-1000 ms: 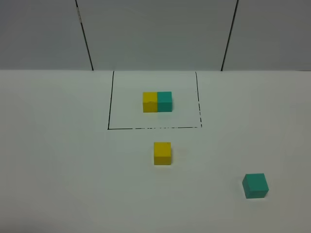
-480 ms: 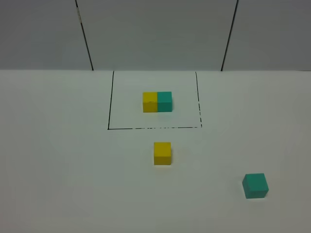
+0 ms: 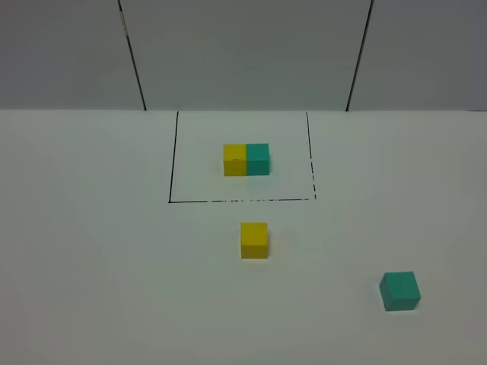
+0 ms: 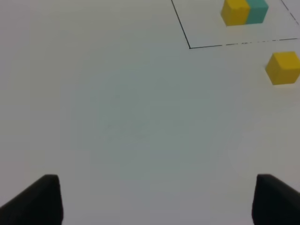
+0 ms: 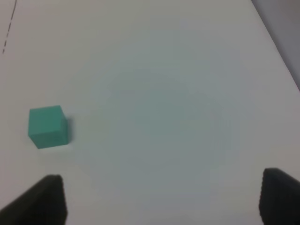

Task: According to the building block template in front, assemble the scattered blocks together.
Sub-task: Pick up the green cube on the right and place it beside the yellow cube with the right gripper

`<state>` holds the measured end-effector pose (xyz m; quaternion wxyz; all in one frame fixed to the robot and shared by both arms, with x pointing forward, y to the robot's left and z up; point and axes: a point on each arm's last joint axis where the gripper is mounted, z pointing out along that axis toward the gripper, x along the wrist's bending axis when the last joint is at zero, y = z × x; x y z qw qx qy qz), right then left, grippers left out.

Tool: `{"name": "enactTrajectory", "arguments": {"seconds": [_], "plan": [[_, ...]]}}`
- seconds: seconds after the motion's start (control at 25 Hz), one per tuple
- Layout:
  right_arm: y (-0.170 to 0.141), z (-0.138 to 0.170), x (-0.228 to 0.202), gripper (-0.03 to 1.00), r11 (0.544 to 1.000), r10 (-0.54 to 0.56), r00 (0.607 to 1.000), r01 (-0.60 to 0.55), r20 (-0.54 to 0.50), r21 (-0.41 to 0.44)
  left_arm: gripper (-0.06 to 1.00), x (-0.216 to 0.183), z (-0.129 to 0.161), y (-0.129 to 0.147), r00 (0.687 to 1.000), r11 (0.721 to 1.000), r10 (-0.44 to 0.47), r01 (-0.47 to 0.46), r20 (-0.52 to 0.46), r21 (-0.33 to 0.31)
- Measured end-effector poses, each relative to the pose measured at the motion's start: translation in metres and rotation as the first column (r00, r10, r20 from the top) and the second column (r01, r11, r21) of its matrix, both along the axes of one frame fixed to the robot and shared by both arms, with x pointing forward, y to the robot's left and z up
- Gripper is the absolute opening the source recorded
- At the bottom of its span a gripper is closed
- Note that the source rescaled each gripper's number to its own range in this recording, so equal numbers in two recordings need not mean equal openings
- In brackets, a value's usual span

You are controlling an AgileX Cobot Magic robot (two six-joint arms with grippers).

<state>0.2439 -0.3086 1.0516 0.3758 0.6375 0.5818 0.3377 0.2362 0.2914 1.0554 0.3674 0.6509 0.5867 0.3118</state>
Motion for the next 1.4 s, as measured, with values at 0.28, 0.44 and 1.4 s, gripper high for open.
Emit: {"name": "enactTrajectory", "arguments": {"seconds": [0.28, 0.44, 1.4], "plan": [[0.0, 0.0, 0.0, 0.67, 1.0, 0.0, 1.0, 0.0, 0.0, 0.0, 0.74, -0.0054, -0.0078, 0.0071, 0.995, 0.994, 0.103, -0.103, 0.01, -0.019], [0.0, 0.0, 0.0, 0.67, 1.0, 0.0, 1.0, 0.0, 0.0, 0.0, 0.69, -0.007, -0.0079, 0.0085, 0.993, 0.993, 0.119, -0.119, 0.021, -0.016], [0.0, 0.0, 0.0, 0.67, 1.0, 0.0, 1.0, 0.0, 0.0, 0.0, 0.64, -0.007, -0.0079, 0.0088, 0.992, 0.992, 0.122, -0.122, 0.021, -0.016]]}}
